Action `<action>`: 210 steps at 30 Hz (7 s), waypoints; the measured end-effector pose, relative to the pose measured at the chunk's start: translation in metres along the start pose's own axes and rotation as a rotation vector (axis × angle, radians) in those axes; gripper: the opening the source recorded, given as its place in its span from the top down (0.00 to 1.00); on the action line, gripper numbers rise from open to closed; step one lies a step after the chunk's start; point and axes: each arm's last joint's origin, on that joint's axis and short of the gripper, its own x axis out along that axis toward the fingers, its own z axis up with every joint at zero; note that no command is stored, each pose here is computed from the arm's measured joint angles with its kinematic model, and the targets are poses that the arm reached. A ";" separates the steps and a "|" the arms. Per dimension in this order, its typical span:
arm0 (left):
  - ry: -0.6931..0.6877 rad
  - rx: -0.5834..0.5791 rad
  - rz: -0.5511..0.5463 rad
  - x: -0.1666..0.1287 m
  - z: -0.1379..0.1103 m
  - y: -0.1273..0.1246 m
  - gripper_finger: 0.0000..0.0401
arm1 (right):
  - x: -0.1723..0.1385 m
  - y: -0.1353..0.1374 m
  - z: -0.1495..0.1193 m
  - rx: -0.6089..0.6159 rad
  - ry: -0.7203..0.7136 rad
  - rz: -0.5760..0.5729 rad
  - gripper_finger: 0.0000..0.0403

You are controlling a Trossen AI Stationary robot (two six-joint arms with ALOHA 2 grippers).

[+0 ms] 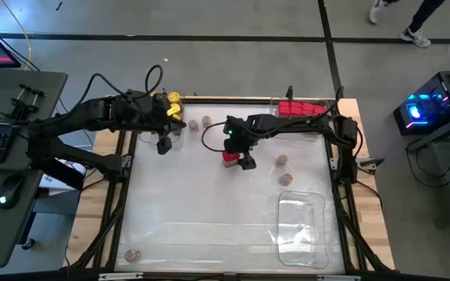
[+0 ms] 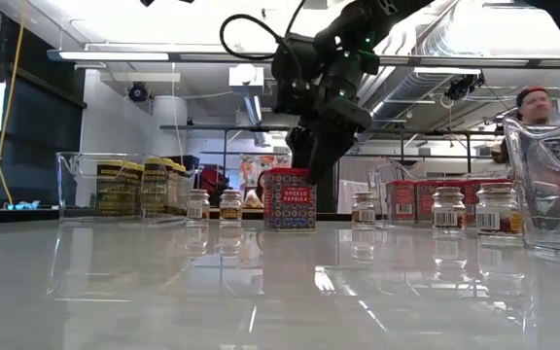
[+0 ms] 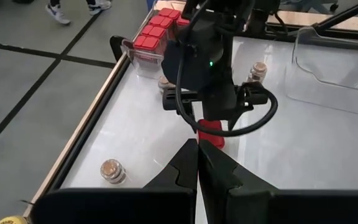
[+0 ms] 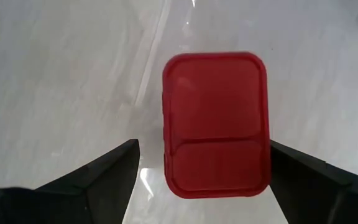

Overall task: Sort spices by type
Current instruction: Put the red seasoning can into the top right transparent bin, then put the brown seasoning bottle into the bottom right transparent bin

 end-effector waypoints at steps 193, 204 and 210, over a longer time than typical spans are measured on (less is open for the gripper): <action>-0.039 -0.249 -0.233 0.119 -0.121 -0.028 1.00 | -0.010 0.140 -0.126 1.596 0.273 -0.294 0.14; 0.055 -0.163 -0.243 0.141 -0.132 -0.032 1.00 | -0.006 0.139 -0.127 1.639 0.286 -0.299 0.44; 0.043 -0.126 -0.287 0.147 -0.131 -0.034 1.00 | -0.031 0.136 -0.102 1.471 0.306 -0.294 0.53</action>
